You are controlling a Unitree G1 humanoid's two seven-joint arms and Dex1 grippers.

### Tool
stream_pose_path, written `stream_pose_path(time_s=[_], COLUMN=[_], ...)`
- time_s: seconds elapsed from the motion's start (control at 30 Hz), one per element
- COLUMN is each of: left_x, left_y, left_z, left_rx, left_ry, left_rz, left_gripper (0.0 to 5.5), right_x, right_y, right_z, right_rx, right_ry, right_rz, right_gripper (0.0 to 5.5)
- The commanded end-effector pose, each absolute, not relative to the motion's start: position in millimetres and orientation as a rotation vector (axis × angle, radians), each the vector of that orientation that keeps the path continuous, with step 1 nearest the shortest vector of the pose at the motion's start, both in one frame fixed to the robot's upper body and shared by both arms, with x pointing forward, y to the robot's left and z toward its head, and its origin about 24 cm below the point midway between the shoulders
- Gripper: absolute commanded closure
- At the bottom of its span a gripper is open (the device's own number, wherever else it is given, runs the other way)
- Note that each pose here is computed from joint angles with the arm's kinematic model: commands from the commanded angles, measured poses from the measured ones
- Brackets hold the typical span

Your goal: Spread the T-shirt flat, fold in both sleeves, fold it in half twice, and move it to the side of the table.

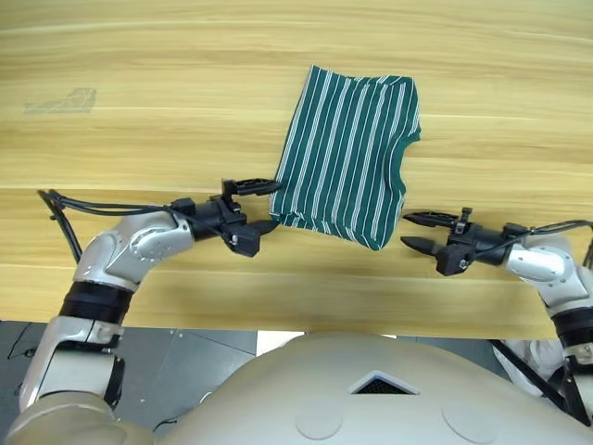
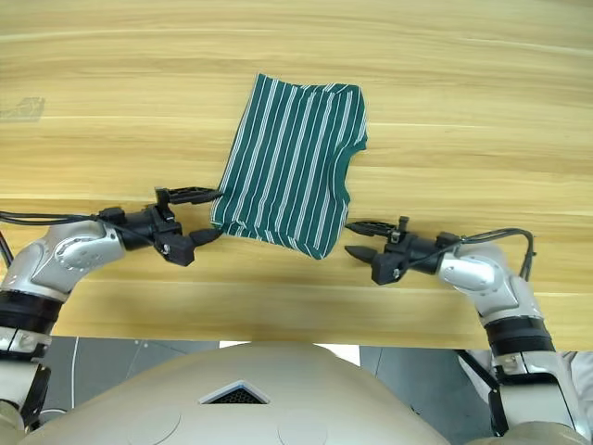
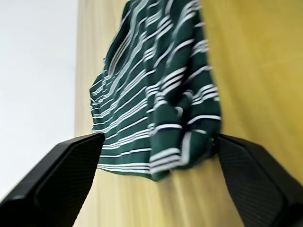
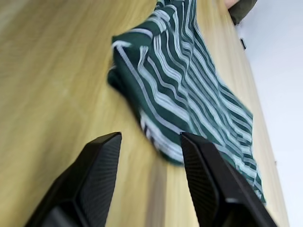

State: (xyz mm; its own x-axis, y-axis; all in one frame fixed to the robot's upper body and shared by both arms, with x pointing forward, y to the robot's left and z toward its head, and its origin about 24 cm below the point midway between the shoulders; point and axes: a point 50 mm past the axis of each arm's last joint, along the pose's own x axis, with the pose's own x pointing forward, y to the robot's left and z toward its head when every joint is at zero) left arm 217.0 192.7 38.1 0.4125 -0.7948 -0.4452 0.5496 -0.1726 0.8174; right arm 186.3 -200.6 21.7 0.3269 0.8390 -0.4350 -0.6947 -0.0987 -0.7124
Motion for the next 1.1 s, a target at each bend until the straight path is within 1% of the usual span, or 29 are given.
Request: stream_pose_path(time_s=[0.03, 0.23, 0.43, 0.5, 0.53, 0.67, 0.7, 0.83, 0.93, 0.97, 1.1], left_x=[217, 210, 201, 199, 198, 192, 189, 173, 172, 172, 175], left_y=[201, 209, 209, 210, 211, 213, 216, 232, 239, 239, 237], left_z=[21, 14, 10, 10, 10, 7, 6, 2, 3, 4, 4], left_rx=[1.295, 1.293, 1.270, 1.262, 1.258, 1.249, 1.244, 1.230, 1.225, 1.224, 1.226], left_ry=[-0.168, -0.134, -0.122, -0.109, -0.104, -0.073, -0.053, 0.095, 0.154, 0.157, 0.158], left_rz=[-1.247, -1.288, -1.316, -1.327, -1.330, -1.354, -1.364, -1.438, -1.443, -1.441, -1.432], left_gripper=[1.22, 1.22, 1.22, 1.49, 1.64, 2.21, 2.43, 3.08, 3.57, 3.74, 4.55], right_x=[186, 189, 190, 190, 189, 188, 188, 187, 185, 185, 187], right_y=[-193, -180, -175, -175, -175, -171, -170, -167, -165, -165, -164], right_z=[9, 8, 7, 6, 5, 4, 4, 3, 1, 1, 2], right_rx=[-1.069, -1.049, -1.046, -1.045, -1.044, -1.027, -1.024, -1.014, -1.001, -0.999, -1.000], right_ry=[-0.145, -0.187, -0.198, -0.194, -0.192, -0.196, -0.198, -0.203, -0.198, -0.196, -0.201], right_rz=[1.352, 1.368, 1.380, 1.385, 1.386, 1.389, 1.392, 1.396, 1.395, 1.395, 1.393], right_gripper=[3.20, 3.20, 3.20, 3.17, 3.39, 3.97, 4.21, 4.89, 5.39, 5.50, 5.50])
